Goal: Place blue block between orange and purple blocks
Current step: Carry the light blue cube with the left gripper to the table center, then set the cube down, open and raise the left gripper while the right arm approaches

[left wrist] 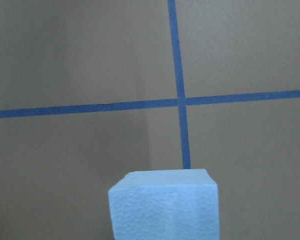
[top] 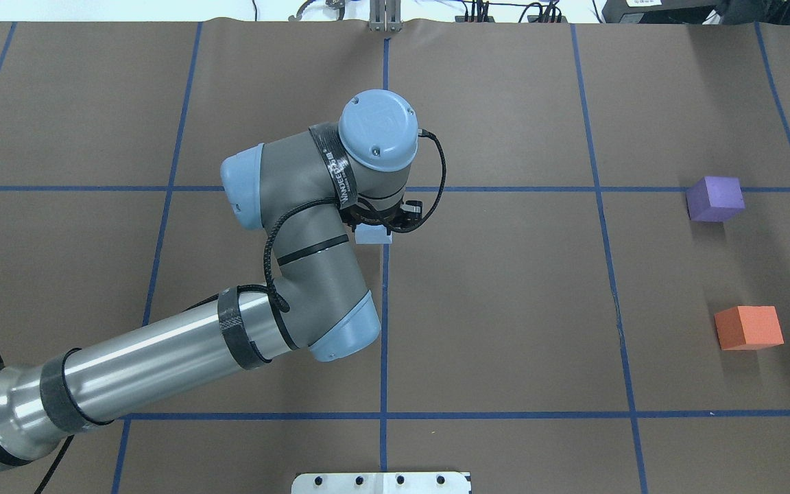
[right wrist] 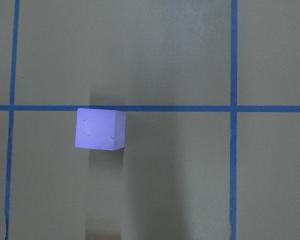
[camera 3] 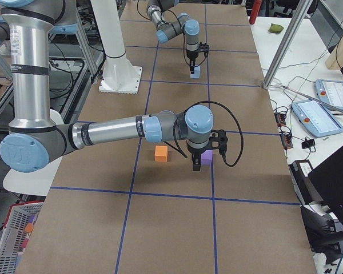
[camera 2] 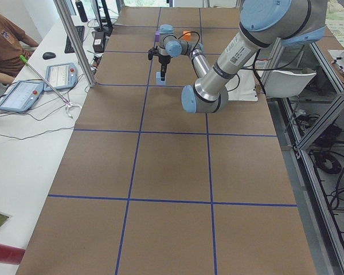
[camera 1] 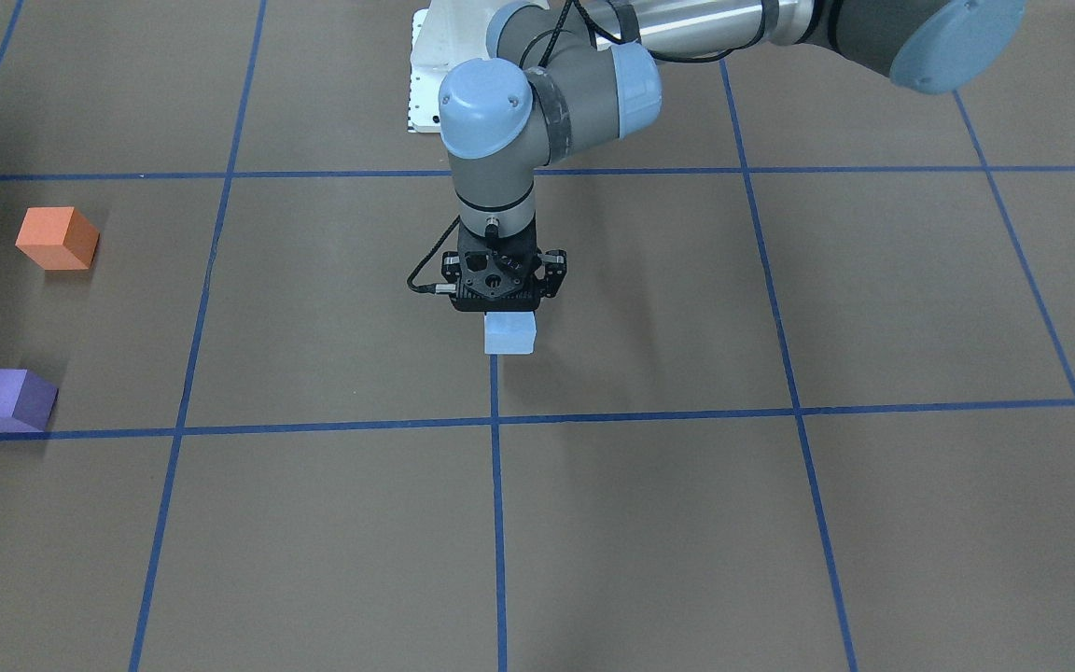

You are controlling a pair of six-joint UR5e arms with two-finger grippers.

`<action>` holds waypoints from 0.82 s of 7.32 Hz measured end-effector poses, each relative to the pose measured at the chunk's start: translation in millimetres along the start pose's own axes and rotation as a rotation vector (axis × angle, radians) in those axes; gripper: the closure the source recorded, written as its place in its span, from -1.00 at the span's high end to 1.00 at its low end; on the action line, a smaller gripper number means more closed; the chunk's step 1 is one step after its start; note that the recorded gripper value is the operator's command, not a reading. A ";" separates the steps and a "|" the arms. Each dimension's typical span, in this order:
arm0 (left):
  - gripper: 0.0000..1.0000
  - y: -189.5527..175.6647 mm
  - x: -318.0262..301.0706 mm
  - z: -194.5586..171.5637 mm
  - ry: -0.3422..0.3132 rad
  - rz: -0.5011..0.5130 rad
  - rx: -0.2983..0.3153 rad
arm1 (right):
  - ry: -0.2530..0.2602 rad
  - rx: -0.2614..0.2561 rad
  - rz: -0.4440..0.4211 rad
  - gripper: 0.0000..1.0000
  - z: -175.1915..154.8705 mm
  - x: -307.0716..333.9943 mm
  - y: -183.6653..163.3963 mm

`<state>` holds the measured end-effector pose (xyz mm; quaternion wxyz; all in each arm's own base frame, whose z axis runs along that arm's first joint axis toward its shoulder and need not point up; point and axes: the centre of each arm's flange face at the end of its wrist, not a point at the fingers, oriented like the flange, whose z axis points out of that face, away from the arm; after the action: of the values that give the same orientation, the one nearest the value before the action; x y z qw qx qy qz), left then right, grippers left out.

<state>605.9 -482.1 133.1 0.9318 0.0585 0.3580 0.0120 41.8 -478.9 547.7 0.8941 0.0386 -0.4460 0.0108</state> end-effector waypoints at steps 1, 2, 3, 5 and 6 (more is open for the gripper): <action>-1.00 3.3 6.4 13.4 0.006 0.006 -0.007 | -0.001 0.009 0.002 0.99 -4.7 -8.1 -3.2; -0.74 9.1 12.4 23.8 0.015 0.016 -0.012 | -0.005 0.023 0.006 0.99 -12.3 -23.6 -8.4; 0.51 14.0 16.2 30.3 0.020 0.023 -0.018 | -0.013 0.042 0.020 0.99 -21.7 -49.8 -16.7; 1.00 19.6 19.8 34.7 0.022 0.028 -0.025 | -0.033 0.060 0.062 0.99 -40.2 -110.4 -38.7; 1.00 20.3 20.1 34.6 0.022 0.027 -0.026 | -0.035 0.053 0.080 0.99 -59.6 -149.9 -55.9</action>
<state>644.4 -464.1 147.6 0.9282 0.0512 0.3673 0.0296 2.1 -527.7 389.1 0.8836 0.0449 -0.4625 0.0575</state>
